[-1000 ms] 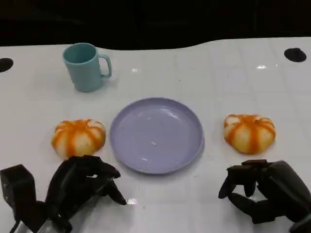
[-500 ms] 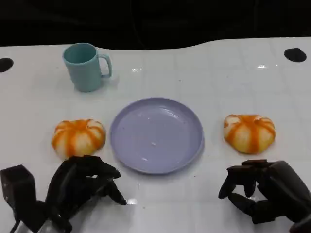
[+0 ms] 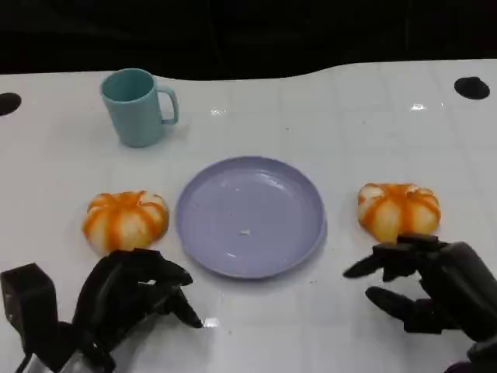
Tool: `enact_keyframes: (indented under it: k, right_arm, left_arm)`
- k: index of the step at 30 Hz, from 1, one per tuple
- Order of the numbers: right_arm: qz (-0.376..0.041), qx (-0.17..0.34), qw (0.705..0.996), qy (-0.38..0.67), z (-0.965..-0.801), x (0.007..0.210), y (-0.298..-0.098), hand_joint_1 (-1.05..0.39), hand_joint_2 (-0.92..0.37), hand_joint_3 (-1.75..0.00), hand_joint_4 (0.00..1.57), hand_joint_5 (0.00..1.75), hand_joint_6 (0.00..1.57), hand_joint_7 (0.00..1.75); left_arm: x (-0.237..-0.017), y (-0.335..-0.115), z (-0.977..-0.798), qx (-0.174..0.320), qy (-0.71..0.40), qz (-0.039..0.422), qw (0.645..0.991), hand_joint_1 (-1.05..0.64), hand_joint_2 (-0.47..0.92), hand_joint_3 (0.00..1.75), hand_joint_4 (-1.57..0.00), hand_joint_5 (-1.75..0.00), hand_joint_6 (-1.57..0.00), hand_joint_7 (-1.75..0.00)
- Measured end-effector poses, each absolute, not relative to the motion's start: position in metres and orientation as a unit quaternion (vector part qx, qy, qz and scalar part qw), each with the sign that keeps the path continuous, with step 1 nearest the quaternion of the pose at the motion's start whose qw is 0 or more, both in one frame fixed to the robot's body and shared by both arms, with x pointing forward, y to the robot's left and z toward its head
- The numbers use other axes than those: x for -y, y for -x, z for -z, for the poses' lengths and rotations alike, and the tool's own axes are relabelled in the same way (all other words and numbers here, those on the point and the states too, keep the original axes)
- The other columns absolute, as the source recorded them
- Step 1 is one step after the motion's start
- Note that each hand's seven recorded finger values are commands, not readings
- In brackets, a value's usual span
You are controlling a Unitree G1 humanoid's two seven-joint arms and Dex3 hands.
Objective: Grasp the bread from the table and place it into the plate.
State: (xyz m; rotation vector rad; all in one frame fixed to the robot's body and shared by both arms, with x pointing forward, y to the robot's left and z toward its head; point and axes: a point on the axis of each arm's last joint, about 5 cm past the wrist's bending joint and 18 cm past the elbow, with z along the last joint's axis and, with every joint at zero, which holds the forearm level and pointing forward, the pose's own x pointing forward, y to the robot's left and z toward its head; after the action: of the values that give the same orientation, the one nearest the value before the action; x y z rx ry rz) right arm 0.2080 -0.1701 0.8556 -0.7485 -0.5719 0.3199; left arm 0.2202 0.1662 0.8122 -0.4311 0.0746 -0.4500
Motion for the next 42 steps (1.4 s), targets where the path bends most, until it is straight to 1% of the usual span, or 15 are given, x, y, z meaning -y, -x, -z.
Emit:
enact_keyframes:
  k: [1, 3, 6, 9, 11, 14, 16, 19, 22, 26, 28, 30, 35, 38, 42]
  right_arm:
    - [-0.151, 0.276, 0.879, 0.359, -0.856, 0.17, -0.208, -0.29, -0.83, -0.21, 0.41, 0.81, 0.62, 0.25]
    - [-0.146, 0.28, 0.879, 0.358, -0.857, 0.17, -0.209, -0.31, -0.86, -0.14, 0.38, 0.74, 0.61, 0.21]
    - [-0.13, 0.295, 0.877, 0.357, -0.862, 0.172, -0.21, -0.34, -0.9, -0.07, 0.33, 0.65, 0.59, 0.16]
    - [-0.114, 0.307, 0.868, 0.372, -0.867, 0.175, -0.212, -0.37, -0.91, -0.05, 0.31, 0.6, 0.58, 0.13]
    - [-0.106, 0.313, 0.861, 0.387, -0.869, 0.177, -0.213, -0.4, -0.92, -0.04, 0.31, 0.52, 0.57, 0.08]
    - [-0.092, 0.321, 0.847, 0.413, -0.873, 0.179, -0.215, -0.45, -0.92, -0.07, 0.27, 0.46, 0.54, 0.04]
    - [-0.075, 0.326, 0.836, 0.436, -0.877, 0.181, -0.217, -0.47, -0.92, -0.08, 0.23, 0.43, 0.51, 0.02]
    - [-0.056, 0.322, 0.822, 0.467, -0.883, 0.187, -0.22, -0.48, -0.92, -0.07, 0.16, 0.39, 0.44, 0.0]
    - [-0.048, 0.31, 0.814, 0.489, -0.888, 0.192, -0.222, -0.52, -0.92, -0.05, 0.1, 0.38, 0.37, 0.0]
    - [-0.051, 0.276, 0.805, 0.523, -0.894, 0.194, -0.225, -0.58, -0.92, -0.05, 0.03, 0.4, 0.3, 0.0]
    - [-0.058, 0.259, 0.799, 0.54, -0.897, 0.196, -0.227, -0.59, -0.91, -0.04, 0.01, 0.42, 0.28, 0.0]
    - [-0.067, 0.242, 0.794, 0.553, -0.9, 0.197, -0.228, -0.59, -0.89, -0.02, 0.0, 0.4, 0.27, 0.0]
    - [-0.1, 0.218, 0.787, 0.568, -0.901, 0.191, -0.232, -0.59, -0.88, -0.01, 0.0, 0.3, 0.25, 0.0]
    - [-0.112, 0.206, 0.782, 0.577, -0.902, 0.188, -0.236, -0.6, -0.86, 0.0, 0.01, 0.32, 0.24, 0.0]
    - [-0.13, 0.183, 0.77, 0.598, -0.897, 0.184, -0.243, -0.61, -0.84, 0.0, 0.02, 0.35, 0.25, 0.01]
  left_arm:
    - [-0.166, -0.22, -0.812, -0.037, 0.212, 0.221, 0.951, -1.05, 0.74, 0.0, -1.57, -0.59, -1.57, -0.18]
    - [-0.166, -0.22, -0.812, -0.037, 0.212, 0.221, 0.951, -1.05, 0.74, 0.0, -1.57, -0.58, -1.57, -0.18]
    - [-0.166, -0.22, -0.812, -0.037, 0.212, 0.221, 0.951, -1.05, 0.73, 0.0, -1.57, -0.58, -1.57, -0.18]
    - [-0.166, -0.22, -0.812, -0.037, 0.212, 0.221, 0.951, -1.05, 0.73, 0.0, -1.57, -0.58, -1.57, -0.17]
    - [-0.166, -0.221, -0.812, -0.037, 0.212, 0.222, 0.951, -1.05, 0.73, 0.0, -1.57, -0.58, -1.57, -0.18]
    - [-0.165, -0.221, -0.812, -0.036, 0.213, 0.222, 0.951, -1.05, 0.73, 0.0, -1.57, -0.58, -1.57, -0.17]
    - [-0.165, -0.221, -0.813, -0.036, 0.213, 0.222, 0.951, -1.05, 0.73, 0.0, -1.57, -0.59, -1.57, -0.18]
    - [-0.165, -0.221, -0.813, -0.036, 0.214, 0.222, 0.951, -1.05, 0.73, 0.0, -1.57, -0.59, -1.57, -0.18]
    - [-0.164, -0.221, -0.813, -0.035, 0.215, 0.223, 0.95, -1.05, 0.73, 0.0, -1.57, -0.59, -1.57, -0.18]
    - [-0.163, -0.222, -0.813, -0.034, 0.214, 0.224, 0.95, -1.05, 0.74, 0.0, -1.57, -0.59, -1.57, -0.18]
    - [-0.163, -0.222, -0.813, -0.033, 0.214, 0.224, 0.95, -1.05, 0.74, 0.0, -1.57, -0.59, -1.57, -0.18]
    - [-0.163, -0.222, -0.813, -0.033, 0.214, 0.224, 0.95, -1.05, 0.73, 0.0, -1.57, -0.59, -1.57, -0.18]
    - [-0.162, -0.222, -0.813, -0.032, 0.214, 0.225, 0.95, -1.05, 0.74, 0.0, -1.57, -0.58, -1.57, -0.17]
    - [-0.162, -0.222, -0.813, -0.032, 0.214, 0.224, 0.95, -1.05, 0.74, 0.0, -1.57, -0.58, -1.57, -0.17]
    - [-0.162, -0.222, -0.813, -0.032, 0.214, 0.224, 0.95, -1.05, 0.73, 0.0, -1.57, -0.58, -1.57, -0.17]
